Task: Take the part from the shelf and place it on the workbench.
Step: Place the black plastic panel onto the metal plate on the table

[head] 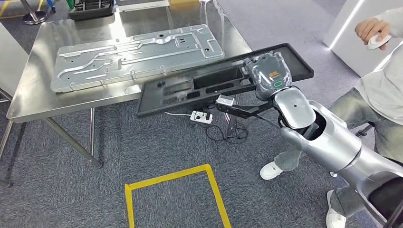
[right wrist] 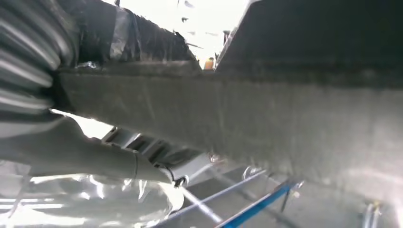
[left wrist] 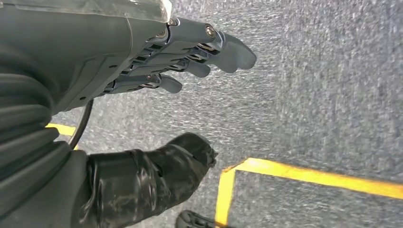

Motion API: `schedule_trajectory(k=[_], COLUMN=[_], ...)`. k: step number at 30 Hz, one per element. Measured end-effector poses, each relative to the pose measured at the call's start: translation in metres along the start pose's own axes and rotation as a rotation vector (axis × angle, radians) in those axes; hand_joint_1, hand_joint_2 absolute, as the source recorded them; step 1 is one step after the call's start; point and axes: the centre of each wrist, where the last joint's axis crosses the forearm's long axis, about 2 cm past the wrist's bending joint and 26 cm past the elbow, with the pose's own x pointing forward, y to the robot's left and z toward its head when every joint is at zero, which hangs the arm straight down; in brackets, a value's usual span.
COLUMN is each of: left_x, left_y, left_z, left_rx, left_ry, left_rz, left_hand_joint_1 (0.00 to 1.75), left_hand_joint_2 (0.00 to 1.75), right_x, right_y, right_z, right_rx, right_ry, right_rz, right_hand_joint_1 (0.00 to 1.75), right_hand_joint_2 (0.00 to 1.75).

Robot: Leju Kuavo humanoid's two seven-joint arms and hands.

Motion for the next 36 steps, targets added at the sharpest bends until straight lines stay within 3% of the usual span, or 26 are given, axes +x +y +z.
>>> schedule_trajectory(k=[14,22,36], left_x=[0.002,0.002,0.001], left_y=[-0.002,-0.001,-0.002], left_z=[-0.001,-0.001,0.0], left_rx=[0.015,0.026,0.01], left_ry=[-0.007,-0.009,-0.01], left_rz=[-0.001,-0.002,0.0], left_hand_joint_1=[0.0,0.0,0.0], left_hand_joint_2=[1.75,1.75,1.75], right_x=[-0.01,-0.029,-0.055], right_y=[-0.002,-0.008,-0.026], right_z=[0.007,0.015,0.026], right_rx=[-0.058,-0.19,-0.296], right_ry=[0.062,0.156,0.263], right_rz=[-0.014,-0.031,-0.051], right_hand_joint_1=[1.75,1.75,1.75], right_hand_joint_2=[1.75,1.75,1.75])
